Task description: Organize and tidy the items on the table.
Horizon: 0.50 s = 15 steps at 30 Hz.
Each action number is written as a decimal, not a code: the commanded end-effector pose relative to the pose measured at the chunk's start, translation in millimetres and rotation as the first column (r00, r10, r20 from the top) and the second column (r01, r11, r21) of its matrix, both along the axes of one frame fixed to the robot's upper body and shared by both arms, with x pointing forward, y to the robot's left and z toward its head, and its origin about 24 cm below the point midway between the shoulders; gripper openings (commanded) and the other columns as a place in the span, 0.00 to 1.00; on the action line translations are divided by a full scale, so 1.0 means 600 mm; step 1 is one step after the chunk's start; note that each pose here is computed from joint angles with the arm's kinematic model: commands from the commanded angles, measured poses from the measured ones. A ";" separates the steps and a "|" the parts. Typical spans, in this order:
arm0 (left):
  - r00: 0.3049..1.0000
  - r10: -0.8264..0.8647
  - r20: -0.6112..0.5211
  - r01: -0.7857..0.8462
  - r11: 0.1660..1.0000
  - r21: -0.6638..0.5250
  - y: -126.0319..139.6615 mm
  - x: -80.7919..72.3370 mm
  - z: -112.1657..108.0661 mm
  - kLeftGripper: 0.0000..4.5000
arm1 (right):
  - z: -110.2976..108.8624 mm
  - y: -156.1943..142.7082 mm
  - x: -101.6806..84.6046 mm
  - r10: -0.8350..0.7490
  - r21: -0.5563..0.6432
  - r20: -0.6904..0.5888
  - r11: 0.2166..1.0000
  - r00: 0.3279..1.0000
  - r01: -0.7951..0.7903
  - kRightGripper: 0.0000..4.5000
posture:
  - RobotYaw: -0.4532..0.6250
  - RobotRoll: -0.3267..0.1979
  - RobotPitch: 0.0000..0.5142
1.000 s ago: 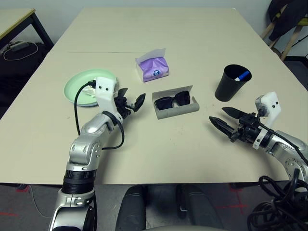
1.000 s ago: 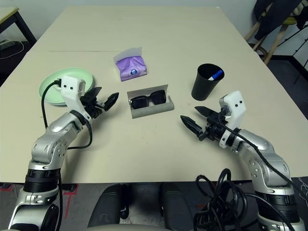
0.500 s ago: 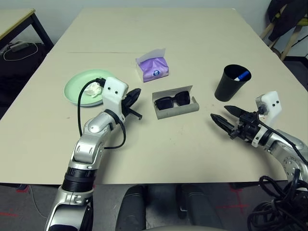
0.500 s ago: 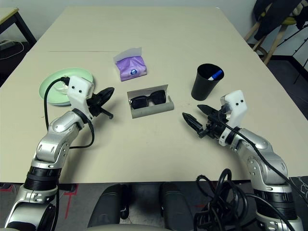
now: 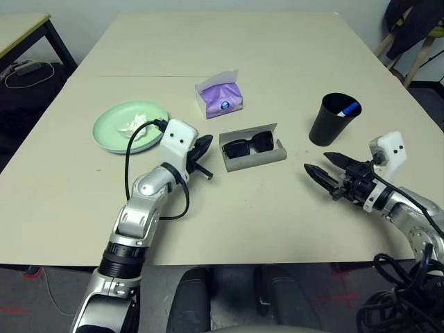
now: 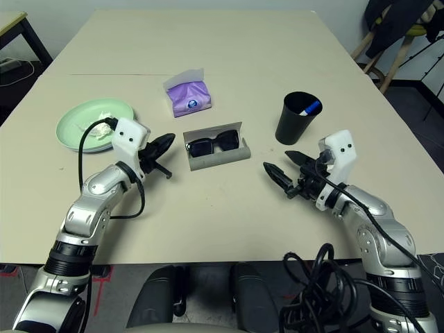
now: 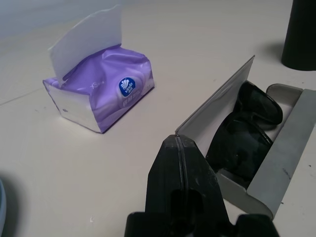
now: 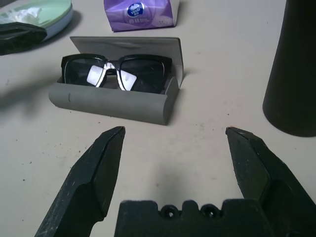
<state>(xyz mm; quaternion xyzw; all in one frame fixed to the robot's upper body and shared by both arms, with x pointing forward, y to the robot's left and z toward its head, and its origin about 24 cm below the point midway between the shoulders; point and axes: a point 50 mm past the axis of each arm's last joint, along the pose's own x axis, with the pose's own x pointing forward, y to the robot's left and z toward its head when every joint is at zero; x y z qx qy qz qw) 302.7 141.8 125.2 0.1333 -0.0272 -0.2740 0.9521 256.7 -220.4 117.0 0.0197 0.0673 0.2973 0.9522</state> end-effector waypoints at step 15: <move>0.997 -0.049 -0.065 0.050 0.999 0.010 -0.023 0.009 -0.023 0.01 | 0.003 0.013 -0.015 0.041 -0.004 0.080 0.999 0.996 -0.040 1.00 | 0.35 0.62 0.16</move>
